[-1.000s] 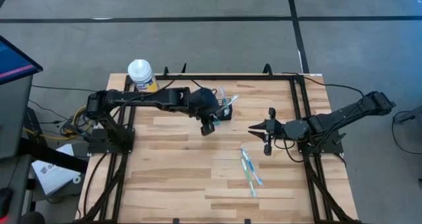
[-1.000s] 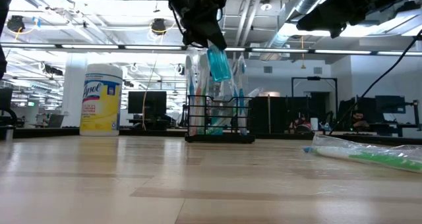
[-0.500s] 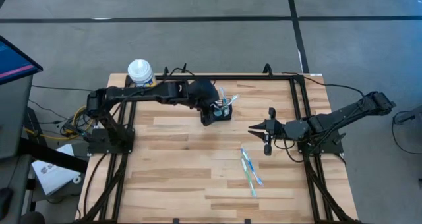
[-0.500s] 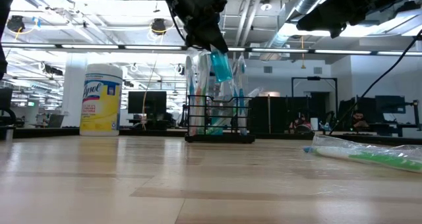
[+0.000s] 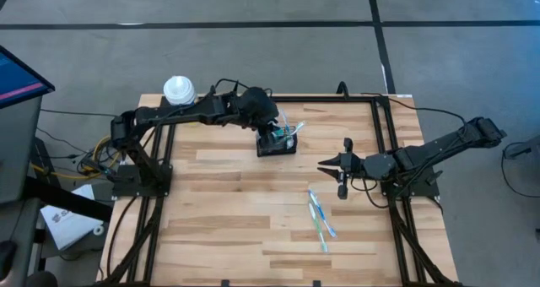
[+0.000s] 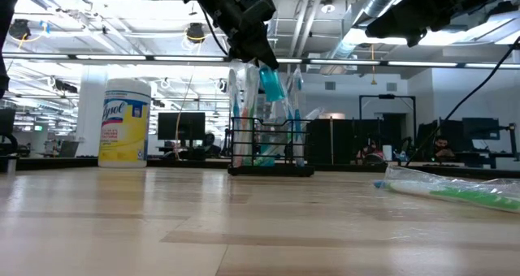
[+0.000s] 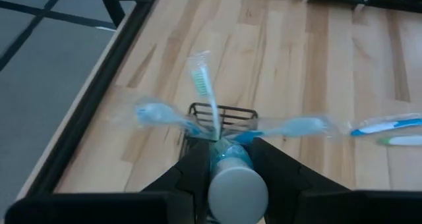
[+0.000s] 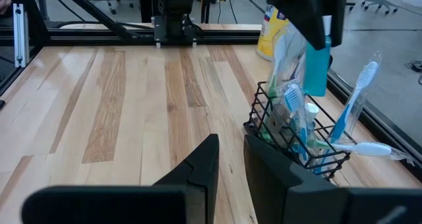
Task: Pick & Place toothbrushing station
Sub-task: Put the mouthwash into the black mesh organizer
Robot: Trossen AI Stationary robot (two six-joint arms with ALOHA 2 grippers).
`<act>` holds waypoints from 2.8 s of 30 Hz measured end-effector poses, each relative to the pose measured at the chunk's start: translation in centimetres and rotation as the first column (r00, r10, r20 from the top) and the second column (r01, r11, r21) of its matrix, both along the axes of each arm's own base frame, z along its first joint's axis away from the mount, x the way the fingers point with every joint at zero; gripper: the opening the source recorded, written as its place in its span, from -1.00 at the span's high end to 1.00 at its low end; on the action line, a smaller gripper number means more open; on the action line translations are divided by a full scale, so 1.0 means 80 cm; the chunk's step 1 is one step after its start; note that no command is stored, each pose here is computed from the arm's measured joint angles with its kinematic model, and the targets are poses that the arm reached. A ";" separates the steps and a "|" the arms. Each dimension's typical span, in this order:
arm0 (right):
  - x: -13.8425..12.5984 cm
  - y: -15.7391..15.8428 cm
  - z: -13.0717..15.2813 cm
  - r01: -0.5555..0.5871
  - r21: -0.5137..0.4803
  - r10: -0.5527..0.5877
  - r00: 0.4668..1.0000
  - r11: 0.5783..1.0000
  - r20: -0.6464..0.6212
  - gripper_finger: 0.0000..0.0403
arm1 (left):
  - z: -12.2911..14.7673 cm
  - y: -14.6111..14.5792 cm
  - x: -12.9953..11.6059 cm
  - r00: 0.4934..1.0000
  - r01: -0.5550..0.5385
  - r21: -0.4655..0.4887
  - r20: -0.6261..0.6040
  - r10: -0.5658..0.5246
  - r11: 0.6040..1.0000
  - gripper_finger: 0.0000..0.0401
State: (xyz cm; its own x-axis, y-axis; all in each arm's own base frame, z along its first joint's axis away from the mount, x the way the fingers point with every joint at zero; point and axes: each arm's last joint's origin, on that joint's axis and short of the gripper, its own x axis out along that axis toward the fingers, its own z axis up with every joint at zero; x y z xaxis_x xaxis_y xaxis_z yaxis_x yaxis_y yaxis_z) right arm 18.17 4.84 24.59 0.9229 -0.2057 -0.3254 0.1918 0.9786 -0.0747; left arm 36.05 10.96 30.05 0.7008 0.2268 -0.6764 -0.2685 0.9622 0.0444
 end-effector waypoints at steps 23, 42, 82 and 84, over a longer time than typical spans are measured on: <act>0.000 0.000 0.000 0.000 0.000 0.000 1.000 1.000 -0.001 0.69 | -0.019 0.032 0.005 0.997 0.075 -0.022 0.006 -0.075 0.997 0.57; 0.001 -0.003 -0.001 0.015 0.002 -0.015 1.000 1.000 -0.004 0.69 | -0.013 0.048 0.010 0.980 0.145 -0.120 0.157 -0.126 0.982 0.54; 0.001 -0.007 -0.001 0.029 0.002 -0.029 1.000 1.000 -0.006 0.69 | 0.028 0.039 0.056 0.965 0.033 -0.132 -0.256 -0.066 0.991 0.57; 0.001 -0.007 -0.001 0.029 0.002 -0.029 1.000 1.000 -0.006 0.69 | 0.028 0.039 0.056 0.965 0.030 -0.133 -0.255 -0.064 0.991 0.57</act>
State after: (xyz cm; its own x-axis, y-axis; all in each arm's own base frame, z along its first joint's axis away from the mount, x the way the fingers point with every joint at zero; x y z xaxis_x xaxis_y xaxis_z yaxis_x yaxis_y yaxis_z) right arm 18.28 4.29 24.52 0.9146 -0.2319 -0.3313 0.2198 0.9727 -0.0742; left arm 40.52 14.10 32.28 0.5066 0.0982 -0.8566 -0.2187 0.9756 -0.0175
